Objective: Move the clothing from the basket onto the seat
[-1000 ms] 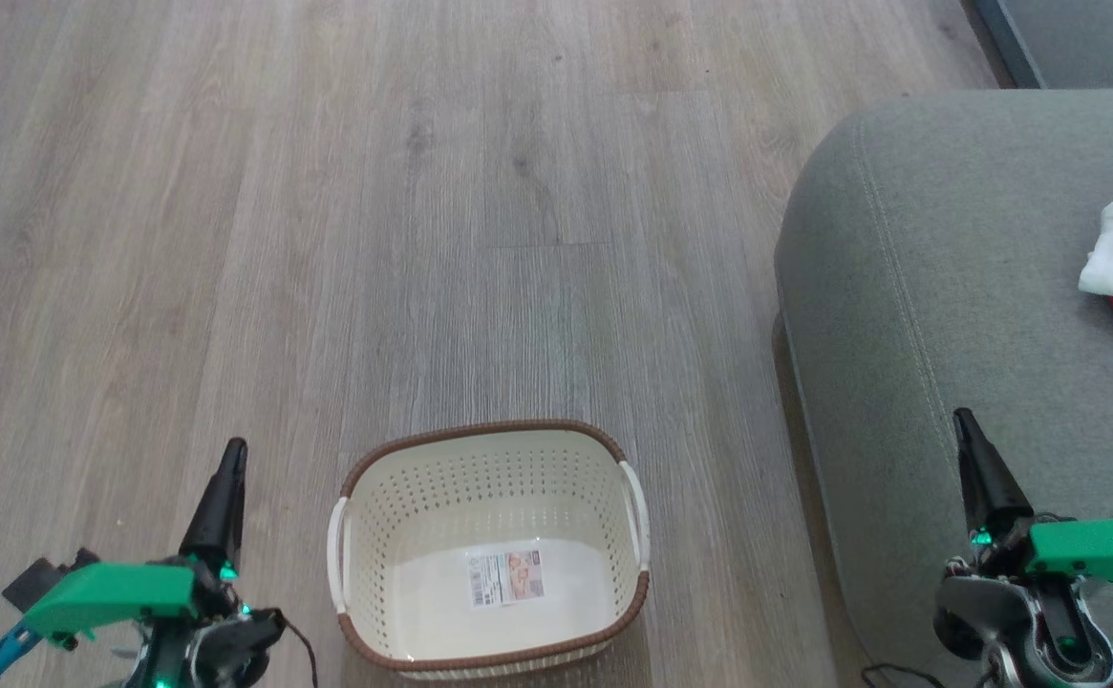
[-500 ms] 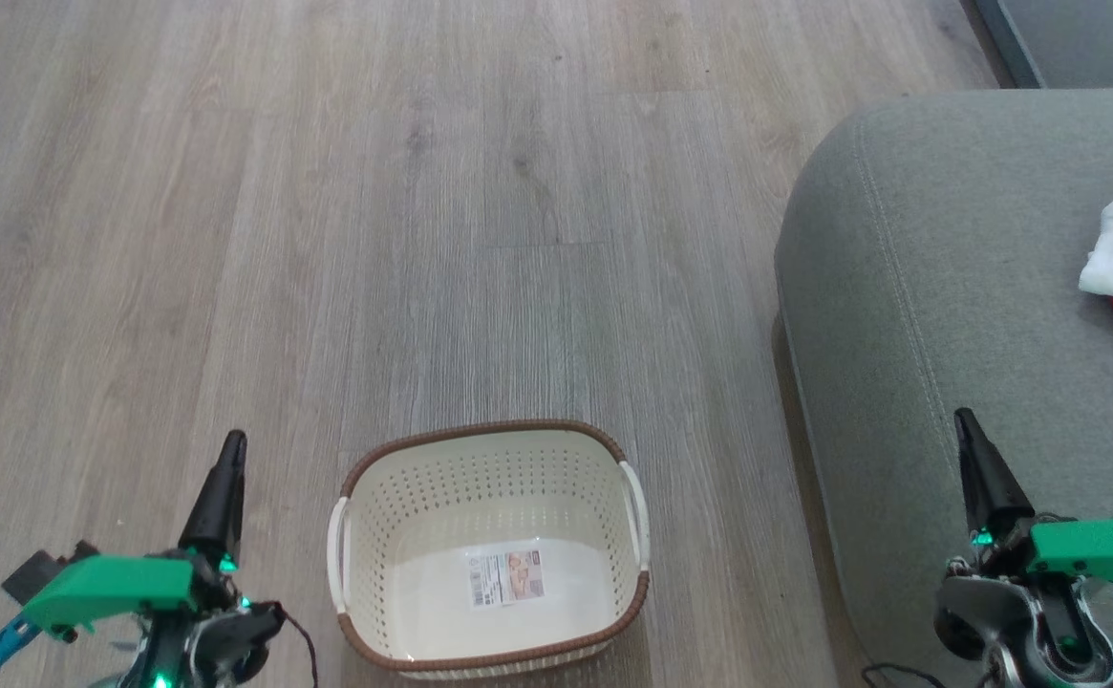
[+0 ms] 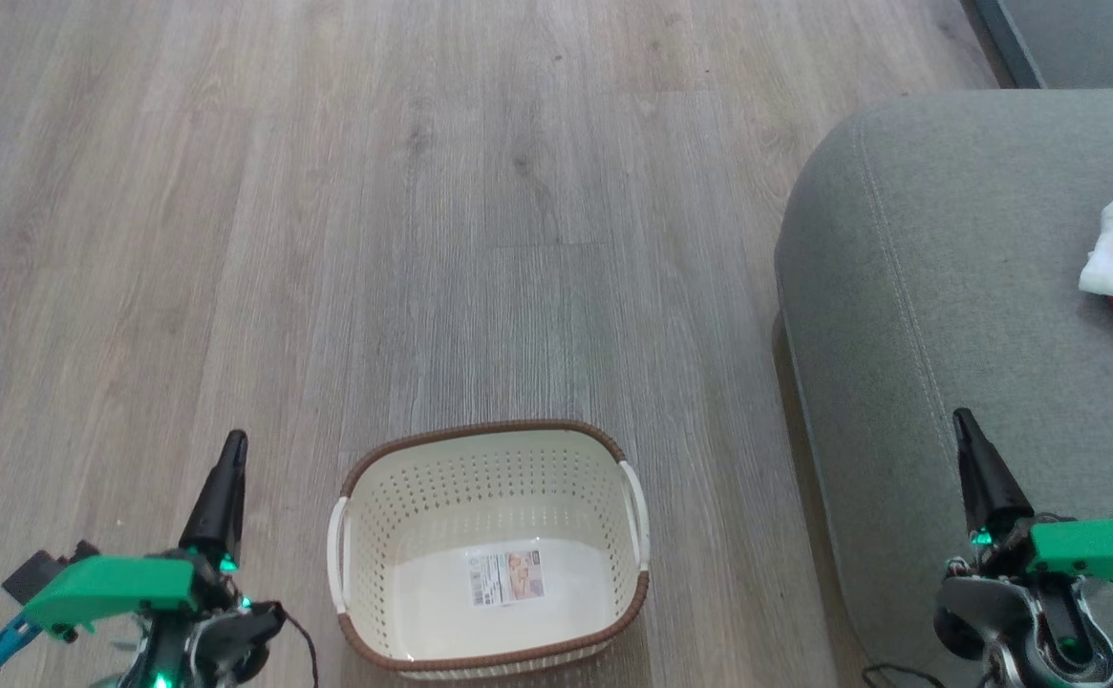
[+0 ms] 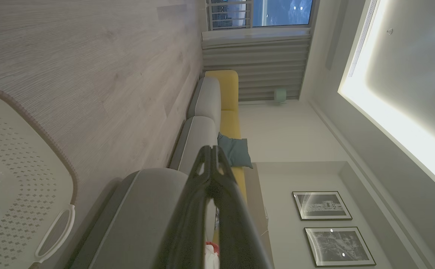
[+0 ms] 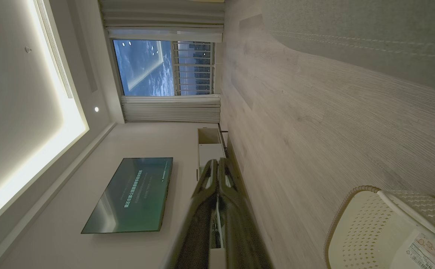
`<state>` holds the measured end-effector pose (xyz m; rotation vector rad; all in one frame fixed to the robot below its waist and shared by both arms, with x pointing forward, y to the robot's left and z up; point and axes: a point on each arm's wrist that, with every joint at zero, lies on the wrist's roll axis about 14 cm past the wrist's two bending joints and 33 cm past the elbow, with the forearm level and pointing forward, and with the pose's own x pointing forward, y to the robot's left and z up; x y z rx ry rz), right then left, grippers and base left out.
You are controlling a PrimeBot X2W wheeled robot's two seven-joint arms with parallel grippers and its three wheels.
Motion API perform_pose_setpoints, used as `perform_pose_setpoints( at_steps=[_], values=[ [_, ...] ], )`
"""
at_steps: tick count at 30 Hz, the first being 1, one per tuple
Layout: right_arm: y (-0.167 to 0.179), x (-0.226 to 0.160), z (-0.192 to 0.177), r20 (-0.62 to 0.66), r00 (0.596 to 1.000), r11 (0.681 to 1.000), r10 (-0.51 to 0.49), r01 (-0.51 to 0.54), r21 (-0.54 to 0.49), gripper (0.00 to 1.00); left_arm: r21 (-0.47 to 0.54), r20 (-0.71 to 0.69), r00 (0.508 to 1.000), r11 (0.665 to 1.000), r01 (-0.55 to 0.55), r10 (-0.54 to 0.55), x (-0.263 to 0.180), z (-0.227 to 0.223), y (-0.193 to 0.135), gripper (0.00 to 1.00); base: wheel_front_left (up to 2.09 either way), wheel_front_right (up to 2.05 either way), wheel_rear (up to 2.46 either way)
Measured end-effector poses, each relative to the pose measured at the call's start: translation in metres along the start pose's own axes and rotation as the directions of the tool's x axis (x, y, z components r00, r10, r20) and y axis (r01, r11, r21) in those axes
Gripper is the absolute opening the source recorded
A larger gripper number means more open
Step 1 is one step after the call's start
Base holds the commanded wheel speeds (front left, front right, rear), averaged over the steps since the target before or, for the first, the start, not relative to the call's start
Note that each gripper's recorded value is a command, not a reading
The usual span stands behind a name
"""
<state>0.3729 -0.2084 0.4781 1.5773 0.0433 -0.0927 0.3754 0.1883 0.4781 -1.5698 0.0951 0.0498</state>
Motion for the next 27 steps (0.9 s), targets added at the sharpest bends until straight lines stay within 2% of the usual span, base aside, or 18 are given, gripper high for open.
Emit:
perform_pose_setpoints(
  at_steps=[27],
  values=[
    [0.0000, -0.0001, 0.0009, 0.003, 1.000, 1.000, 0.000, 0.000, 0.001, 0.00, -0.002, -0.001, 1.000, 1.000, 0.000, 0.000, 0.0000, 0.0000, 0.0000, 0.00, 0.00, 0.00, 0.00]
  ],
)
